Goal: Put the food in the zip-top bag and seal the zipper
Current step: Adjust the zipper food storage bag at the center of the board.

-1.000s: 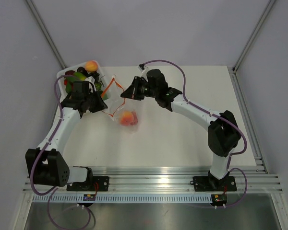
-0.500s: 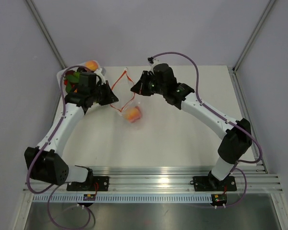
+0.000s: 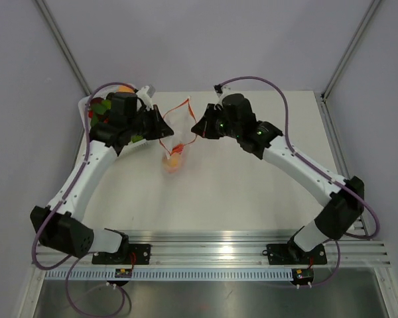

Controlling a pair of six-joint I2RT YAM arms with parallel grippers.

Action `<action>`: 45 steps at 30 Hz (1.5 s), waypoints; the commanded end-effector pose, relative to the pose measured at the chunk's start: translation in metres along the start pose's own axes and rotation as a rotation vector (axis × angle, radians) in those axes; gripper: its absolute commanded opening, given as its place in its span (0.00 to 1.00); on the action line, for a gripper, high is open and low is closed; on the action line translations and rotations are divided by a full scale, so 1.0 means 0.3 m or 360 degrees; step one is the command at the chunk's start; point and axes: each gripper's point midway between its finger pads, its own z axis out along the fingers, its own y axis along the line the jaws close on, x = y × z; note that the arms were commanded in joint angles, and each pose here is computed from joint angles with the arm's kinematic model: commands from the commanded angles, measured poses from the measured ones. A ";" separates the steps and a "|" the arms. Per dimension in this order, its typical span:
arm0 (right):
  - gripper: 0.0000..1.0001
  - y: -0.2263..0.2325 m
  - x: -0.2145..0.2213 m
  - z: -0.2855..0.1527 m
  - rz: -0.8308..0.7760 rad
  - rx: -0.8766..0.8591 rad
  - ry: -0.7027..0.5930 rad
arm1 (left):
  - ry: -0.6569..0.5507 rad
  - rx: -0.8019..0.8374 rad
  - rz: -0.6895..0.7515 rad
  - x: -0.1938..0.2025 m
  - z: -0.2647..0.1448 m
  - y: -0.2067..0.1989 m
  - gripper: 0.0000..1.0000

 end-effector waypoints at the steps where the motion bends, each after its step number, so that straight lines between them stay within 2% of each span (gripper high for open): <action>1: 0.00 0.118 -0.152 -0.140 -0.0068 -0.0186 -0.0309 | -0.0157 0.0151 0.0078 -0.074 -0.059 -0.084 0.00; 7: 0.00 -0.093 0.065 0.077 -0.0003 0.0075 -0.0012 | 0.0266 0.0085 -0.0151 0.212 0.186 0.087 0.00; 9: 0.00 -0.159 0.119 0.131 0.0007 0.0189 0.0082 | 0.0325 0.0030 -0.0171 0.248 0.224 0.123 0.00; 13: 0.00 -0.123 0.075 0.104 -0.0013 0.0164 0.0051 | 0.0309 0.0017 -0.0124 0.203 0.201 0.084 0.00; 17: 0.00 -0.015 -0.057 -0.030 -0.0055 0.0065 -0.0123 | 0.0134 0.0075 -0.0009 0.065 0.100 -0.034 0.00; 22: 0.00 0.038 -0.121 -0.143 -0.0066 0.0016 -0.0251 | -0.0028 0.0093 0.0060 -0.012 0.007 -0.087 0.00; 24: 0.00 0.036 -0.120 -0.156 -0.0058 0.0019 -0.0263 | -0.0020 0.0080 0.0079 -0.012 0.015 -0.079 0.00; 32: 0.00 0.002 -0.071 -0.087 -0.0026 0.0055 -0.0185 | 0.0225 0.0078 0.0073 0.088 0.166 0.004 0.01; 34: 0.00 -0.012 -0.065 -0.070 -0.0038 0.0080 -0.0172 | 0.0286 0.0060 0.0079 0.111 0.193 0.027 0.16; 35: 0.00 -0.028 -0.051 -0.044 -0.0043 0.0110 -0.0137 | 0.0299 0.0049 0.0101 0.113 0.197 0.035 0.44; 37: 0.00 -0.050 -0.032 -0.010 -0.0057 0.0142 -0.0095 | 0.0300 -0.0033 0.0122 0.093 0.192 0.055 0.60; 38: 0.00 -0.068 -0.011 0.022 -0.0056 0.0165 -0.0055 | 0.0291 -0.0062 0.0150 0.082 0.186 0.061 0.75; 39: 0.00 -0.073 0.002 0.036 -0.0050 0.0165 -0.0031 | 0.0283 -0.0102 0.0159 0.071 0.178 0.070 0.82; 45: 0.00 -0.063 0.031 0.089 -0.0025 0.0111 0.0018 | 0.0187 -0.0297 0.0243 -0.022 0.072 0.103 0.84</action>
